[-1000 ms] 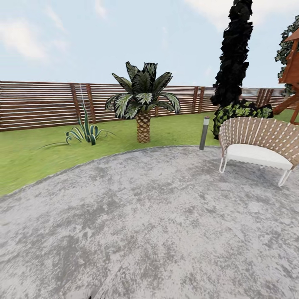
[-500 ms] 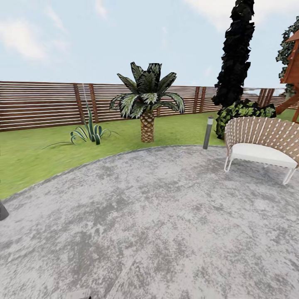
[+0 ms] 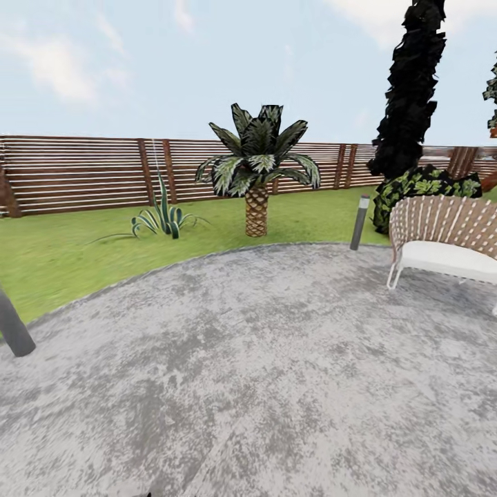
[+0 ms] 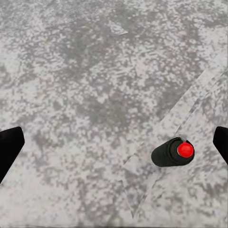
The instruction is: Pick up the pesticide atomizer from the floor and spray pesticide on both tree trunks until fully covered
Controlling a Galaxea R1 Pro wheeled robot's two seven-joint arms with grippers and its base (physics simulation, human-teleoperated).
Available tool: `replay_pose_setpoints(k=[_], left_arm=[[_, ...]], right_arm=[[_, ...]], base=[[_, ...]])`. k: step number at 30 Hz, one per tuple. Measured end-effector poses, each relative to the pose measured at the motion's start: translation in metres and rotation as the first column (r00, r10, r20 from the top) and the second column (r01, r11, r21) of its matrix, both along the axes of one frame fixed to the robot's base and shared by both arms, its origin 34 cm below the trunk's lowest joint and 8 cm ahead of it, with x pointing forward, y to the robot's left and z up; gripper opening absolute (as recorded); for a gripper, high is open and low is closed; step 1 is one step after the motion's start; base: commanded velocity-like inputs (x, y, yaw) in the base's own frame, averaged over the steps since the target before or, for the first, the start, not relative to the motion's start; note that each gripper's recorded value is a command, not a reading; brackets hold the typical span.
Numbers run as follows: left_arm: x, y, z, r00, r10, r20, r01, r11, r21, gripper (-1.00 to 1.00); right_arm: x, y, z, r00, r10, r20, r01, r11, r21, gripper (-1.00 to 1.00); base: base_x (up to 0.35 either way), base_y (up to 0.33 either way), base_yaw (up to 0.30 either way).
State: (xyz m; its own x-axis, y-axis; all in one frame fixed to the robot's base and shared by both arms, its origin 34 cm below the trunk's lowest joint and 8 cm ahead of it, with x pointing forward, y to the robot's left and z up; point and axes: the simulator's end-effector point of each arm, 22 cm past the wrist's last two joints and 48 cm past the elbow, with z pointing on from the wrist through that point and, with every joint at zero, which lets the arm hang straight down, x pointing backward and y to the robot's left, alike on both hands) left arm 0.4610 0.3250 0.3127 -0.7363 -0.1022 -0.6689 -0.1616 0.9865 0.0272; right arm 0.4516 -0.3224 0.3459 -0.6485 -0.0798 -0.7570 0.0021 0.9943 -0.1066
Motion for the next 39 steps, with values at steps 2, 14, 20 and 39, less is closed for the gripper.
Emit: replay_pose_setpoints(k=[2, 14, 20, 39], left_arm=[[0.0, 0.001, 0.0, 1.0, 0.0, 0.001, 0.0, 1.0, 0.001, 1.0], [0.046, 0.011, 0.028, 0.997, -0.026, 0.075, 0.025, 0.999, 0.023, 1.0], [0.088, 0.009, 0.055, 0.988, -0.048, 0.147, 0.043, 0.998, 0.036, 1.0], [0.093, 0.014, 0.06, 0.985, -0.051, 0.164, 0.044, 0.998, 0.045, 1.0]], right_arm=[[0.0, 0.0, 0.0, 1.0, 0.0, 0.0, 0.0, 1.0, 0.0, 1.0], [0.065, 0.003, 0.055, 0.988, 0.007, 0.155, -0.007, 1.0, -0.002, 1.0], [0.157, 0.004, 0.126, 0.963, 0.006, 0.27, -0.006, 1.0, -0.001, 1.0], [0.166, 0.005, 0.135, 0.96, 0.015, 0.281, -0.015, 1.0, -0.003, 1.0]], base=[[0.0, 0.0, 0.205], [0.0, 0.0, 0.029], [0.0, 0.0, 0.0], [-0.207, -0.03, 0.0]])
